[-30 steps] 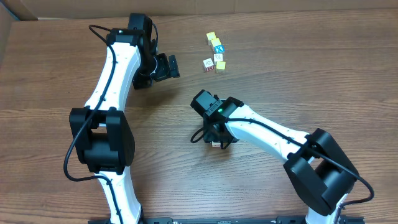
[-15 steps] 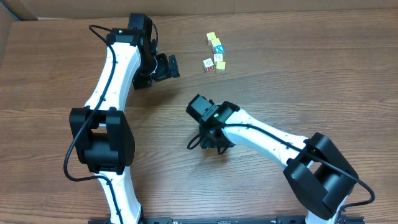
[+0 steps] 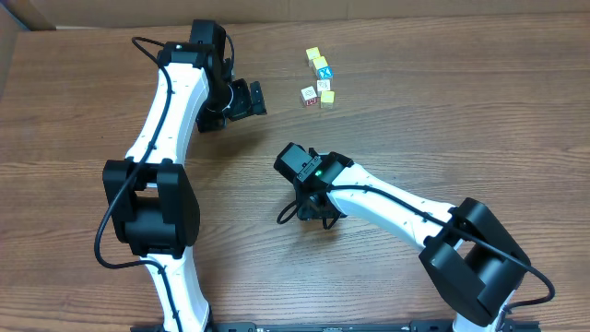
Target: Flip 4 blocks
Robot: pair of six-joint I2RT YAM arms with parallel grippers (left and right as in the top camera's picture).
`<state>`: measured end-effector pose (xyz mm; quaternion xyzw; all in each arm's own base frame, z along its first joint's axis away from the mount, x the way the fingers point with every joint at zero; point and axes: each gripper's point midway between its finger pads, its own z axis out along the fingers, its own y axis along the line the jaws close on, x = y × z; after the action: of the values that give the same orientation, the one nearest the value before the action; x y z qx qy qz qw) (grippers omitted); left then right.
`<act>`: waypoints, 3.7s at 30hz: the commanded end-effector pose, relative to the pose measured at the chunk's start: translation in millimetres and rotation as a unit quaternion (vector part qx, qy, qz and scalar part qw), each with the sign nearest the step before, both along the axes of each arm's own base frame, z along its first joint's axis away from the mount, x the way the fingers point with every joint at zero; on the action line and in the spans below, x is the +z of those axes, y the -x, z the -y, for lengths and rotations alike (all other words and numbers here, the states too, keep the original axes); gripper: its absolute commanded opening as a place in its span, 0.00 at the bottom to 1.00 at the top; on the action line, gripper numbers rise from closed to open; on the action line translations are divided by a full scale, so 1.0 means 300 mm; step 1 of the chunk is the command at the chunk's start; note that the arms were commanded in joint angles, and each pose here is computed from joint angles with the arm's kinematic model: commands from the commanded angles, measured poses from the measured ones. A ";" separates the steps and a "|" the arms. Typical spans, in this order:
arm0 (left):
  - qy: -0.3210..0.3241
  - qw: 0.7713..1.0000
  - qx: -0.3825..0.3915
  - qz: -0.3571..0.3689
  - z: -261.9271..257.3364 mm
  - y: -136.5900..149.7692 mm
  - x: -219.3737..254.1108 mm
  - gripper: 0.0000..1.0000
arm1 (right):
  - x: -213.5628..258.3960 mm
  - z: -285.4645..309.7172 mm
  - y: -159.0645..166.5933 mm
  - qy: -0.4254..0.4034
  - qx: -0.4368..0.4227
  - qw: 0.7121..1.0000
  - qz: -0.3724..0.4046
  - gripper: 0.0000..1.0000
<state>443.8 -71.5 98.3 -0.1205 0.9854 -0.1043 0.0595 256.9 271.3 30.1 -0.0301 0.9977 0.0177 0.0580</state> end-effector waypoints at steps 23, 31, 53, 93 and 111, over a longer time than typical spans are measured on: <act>-0.006 1.000 0.000 0.003 0.006 -0.007 0.003 1.00 | -0.019 0.029 -0.016 0.030 -0.003 0.999 0.016 0.44; -0.006 1.000 -0.001 0.003 0.006 -0.007 0.003 1.00 | -0.018 0.034 -0.022 0.035 -0.003 0.999 0.021 0.44; -0.006 1.000 0.000 0.003 0.006 -0.007 0.003 1.00 | 0.235 0.000 -0.104 -0.050 -0.023 0.996 0.065 0.50; -0.006 1.000 0.000 0.003 0.006 -0.007 0.003 1.00 | 0.301 0.196 -0.299 -0.071 -0.079 0.990 0.095 1.00; -0.006 1.000 -0.001 0.003 0.006 -0.007 0.003 1.00 | 0.301 0.196 -0.299 -0.071 -0.079 0.990 0.095 1.00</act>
<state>443.9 -71.4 98.3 -0.1205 0.9854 -0.1042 0.0597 339.6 208.7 100.7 0.0532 0.9877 0.0661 0.1315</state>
